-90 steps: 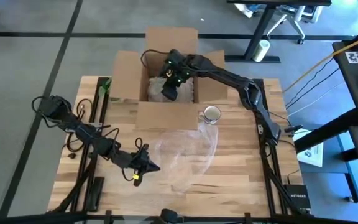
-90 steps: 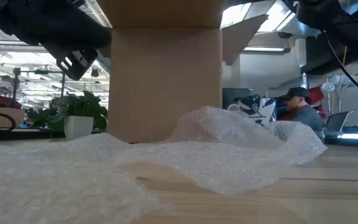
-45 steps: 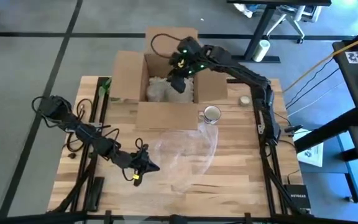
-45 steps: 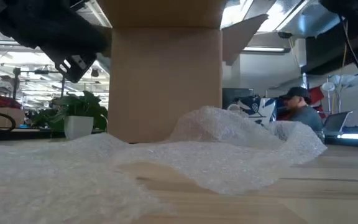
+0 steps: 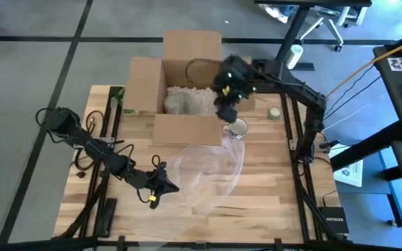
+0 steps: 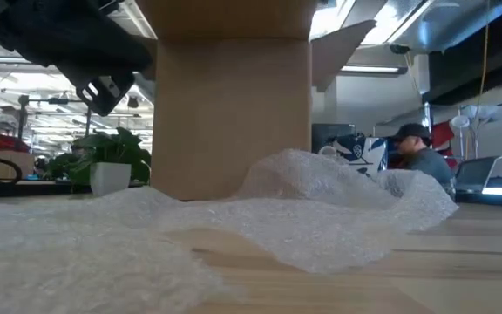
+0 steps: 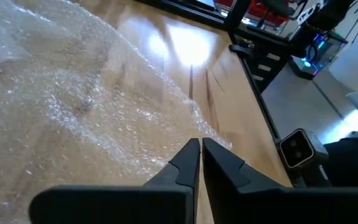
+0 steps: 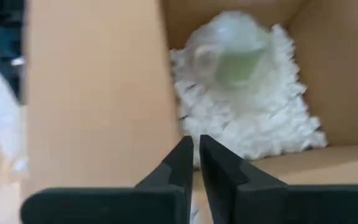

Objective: Wrap mug
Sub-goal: Wrap the blue mug with the bubble wrap

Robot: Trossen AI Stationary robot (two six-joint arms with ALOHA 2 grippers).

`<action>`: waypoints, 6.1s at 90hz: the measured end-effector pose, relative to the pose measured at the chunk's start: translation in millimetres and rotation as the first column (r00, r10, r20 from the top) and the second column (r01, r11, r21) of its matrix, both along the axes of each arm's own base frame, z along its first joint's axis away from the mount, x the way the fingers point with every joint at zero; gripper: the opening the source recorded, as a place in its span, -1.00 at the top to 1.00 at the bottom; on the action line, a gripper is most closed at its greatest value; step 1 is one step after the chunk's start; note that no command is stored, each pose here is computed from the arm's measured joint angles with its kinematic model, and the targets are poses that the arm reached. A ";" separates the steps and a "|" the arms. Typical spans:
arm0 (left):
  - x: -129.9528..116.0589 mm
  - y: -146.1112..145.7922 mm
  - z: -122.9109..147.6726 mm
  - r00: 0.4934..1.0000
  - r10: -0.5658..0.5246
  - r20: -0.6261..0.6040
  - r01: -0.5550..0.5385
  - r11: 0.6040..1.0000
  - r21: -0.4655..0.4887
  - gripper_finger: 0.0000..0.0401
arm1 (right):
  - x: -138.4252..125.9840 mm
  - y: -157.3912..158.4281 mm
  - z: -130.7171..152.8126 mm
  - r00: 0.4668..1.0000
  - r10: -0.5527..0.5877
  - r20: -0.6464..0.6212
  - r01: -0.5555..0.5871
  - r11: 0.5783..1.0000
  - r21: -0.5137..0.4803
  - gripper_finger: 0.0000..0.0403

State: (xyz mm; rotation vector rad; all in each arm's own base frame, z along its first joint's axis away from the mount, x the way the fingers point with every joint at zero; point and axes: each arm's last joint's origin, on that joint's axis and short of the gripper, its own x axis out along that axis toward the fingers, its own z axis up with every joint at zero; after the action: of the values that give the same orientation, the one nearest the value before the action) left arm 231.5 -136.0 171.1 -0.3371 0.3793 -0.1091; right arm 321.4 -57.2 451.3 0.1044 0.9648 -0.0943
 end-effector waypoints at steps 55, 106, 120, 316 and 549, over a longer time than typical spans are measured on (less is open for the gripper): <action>-10.0 -16.9 2.0 0.998 -0.062 0.020 0.062 0.998 -0.010 1.00 | -23.7 182.0 -39.9 0.990 0.069 -0.124 -0.067 0.998 0.019 1.00; -16.6 -27.3 4.1 0.992 -0.115 0.045 0.116 0.993 -0.001 1.00 | -31.9 237.6 -238.1 0.989 -0.131 0.072 0.121 0.984 0.133 1.00; -16.0 -26.7 4.4 0.993 -0.110 0.047 0.110 0.994 -0.005 1.00 | -66.0 215.1 -263.4 0.957 -0.201 0.210 0.135 0.947 0.291 1.00; 6.0 10.0 1.5 0.997 0.076 0.003 -0.076 0.995 -0.068 1.00 | -90.1 17.5 -240.6 0.997 -0.070 -0.041 0.060 0.977 -0.203 0.46; -12.2 -33.2 -68.7 0.885 0.342 -0.315 -0.401 0.905 -0.144 1.00 | 2.1 134.2 -236.8 0.990 0.139 -0.008 -0.138 0.990 0.040 0.99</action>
State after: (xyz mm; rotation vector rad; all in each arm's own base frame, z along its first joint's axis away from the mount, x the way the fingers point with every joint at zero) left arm 219.3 -169.2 102.4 -0.6301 0.5823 0.2862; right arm 323.5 77.0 214.5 0.0728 0.9826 0.0520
